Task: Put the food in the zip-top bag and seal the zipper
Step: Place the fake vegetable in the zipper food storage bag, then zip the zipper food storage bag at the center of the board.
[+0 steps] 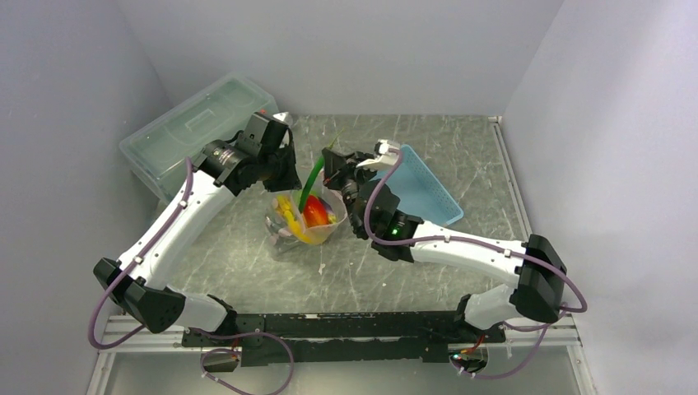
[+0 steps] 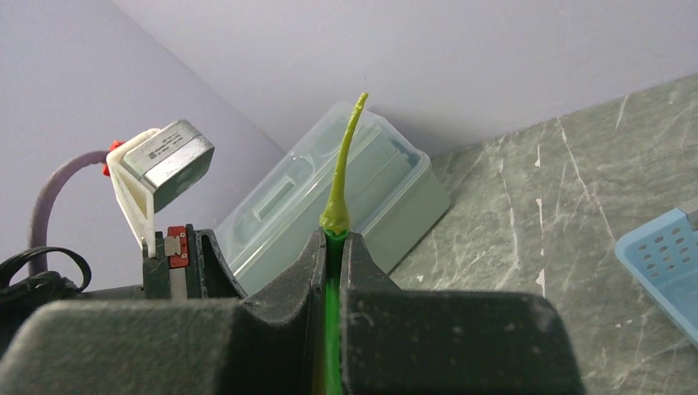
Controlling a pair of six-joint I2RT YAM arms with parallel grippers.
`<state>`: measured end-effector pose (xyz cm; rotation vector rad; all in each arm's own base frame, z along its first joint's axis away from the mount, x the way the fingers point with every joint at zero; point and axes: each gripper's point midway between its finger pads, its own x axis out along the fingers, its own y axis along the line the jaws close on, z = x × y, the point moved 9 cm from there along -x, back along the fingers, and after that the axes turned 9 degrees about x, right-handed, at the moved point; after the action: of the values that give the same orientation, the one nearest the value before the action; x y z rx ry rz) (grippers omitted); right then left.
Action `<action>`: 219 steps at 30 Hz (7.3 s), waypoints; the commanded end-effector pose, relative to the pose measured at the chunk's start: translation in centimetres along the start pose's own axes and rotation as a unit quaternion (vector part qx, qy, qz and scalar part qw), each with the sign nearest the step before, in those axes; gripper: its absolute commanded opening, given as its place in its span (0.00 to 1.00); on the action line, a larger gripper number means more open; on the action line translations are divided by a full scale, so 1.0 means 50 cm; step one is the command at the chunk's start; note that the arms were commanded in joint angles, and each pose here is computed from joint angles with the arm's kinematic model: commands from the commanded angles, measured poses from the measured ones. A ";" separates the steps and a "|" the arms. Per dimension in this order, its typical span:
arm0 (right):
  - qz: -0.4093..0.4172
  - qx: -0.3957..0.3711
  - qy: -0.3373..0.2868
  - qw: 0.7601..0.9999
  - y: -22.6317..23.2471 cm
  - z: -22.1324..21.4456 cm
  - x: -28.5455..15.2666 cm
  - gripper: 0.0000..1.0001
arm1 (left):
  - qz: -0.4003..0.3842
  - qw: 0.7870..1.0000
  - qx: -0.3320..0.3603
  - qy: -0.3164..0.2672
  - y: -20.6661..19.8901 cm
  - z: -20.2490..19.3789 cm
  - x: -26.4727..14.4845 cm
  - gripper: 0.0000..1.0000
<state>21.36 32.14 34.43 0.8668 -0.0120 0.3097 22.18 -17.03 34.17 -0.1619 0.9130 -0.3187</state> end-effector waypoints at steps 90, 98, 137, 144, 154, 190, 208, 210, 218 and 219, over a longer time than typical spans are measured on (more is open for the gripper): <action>0.017 -0.085 0.139 0.987 -0.040 0.011 -0.106 0.47 | -0.029 0.994 -0.067 -0.087 0.010 0.007 -0.052 0.00; -0.028 -0.107 0.129 0.985 -0.039 0.085 -0.076 0.47 | -0.033 0.995 -0.052 -0.078 0.009 0.005 -0.051 0.00; -0.180 -0.187 0.137 0.956 -0.127 0.219 -0.059 0.47 | -0.129 0.981 0.136 -0.056 -0.010 0.019 -0.116 0.00; -0.113 -0.290 0.191 0.931 -0.150 0.229 -0.069 0.77 | -0.128 0.982 0.129 -0.058 -0.008 0.013 -0.114 0.00; -0.038 -0.250 0.238 0.938 -0.129 0.217 -0.074 0.78 | -0.138 0.979 0.138 -0.058 -0.007 0.006 -0.121 0.00; 0.446 -0.444 0.339 0.699 -0.061 0.220 -0.151 0.88 | -0.354 0.903 0.243 -0.001 -0.046 -0.037 -0.165 0.00; 0.534 -0.394 0.370 0.650 -0.056 0.168 -0.147 0.63 | -0.421 0.868 0.264 0.005 -0.061 -0.038 -0.196 0.00; 0.540 -0.388 0.368 0.650 -0.061 0.162 -0.152 0.60 | -0.428 0.864 0.264 0.007 -0.063 -0.039 -0.197 0.00; 0.553 -0.376 0.361 0.650 -0.067 0.151 -0.158 0.30 | -0.435 0.862 0.260 0.014 -0.065 -0.039 -0.192 0.00; 0.553 -0.377 0.359 0.651 -0.067 0.152 -0.158 0.25 | -0.434 0.863 0.259 0.014 -0.064 -0.039 -0.192 0.00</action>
<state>15.99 22.27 34.38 -0.2900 0.1769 1.6415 14.56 -16.61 39.37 -0.0610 0.8155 -1.3167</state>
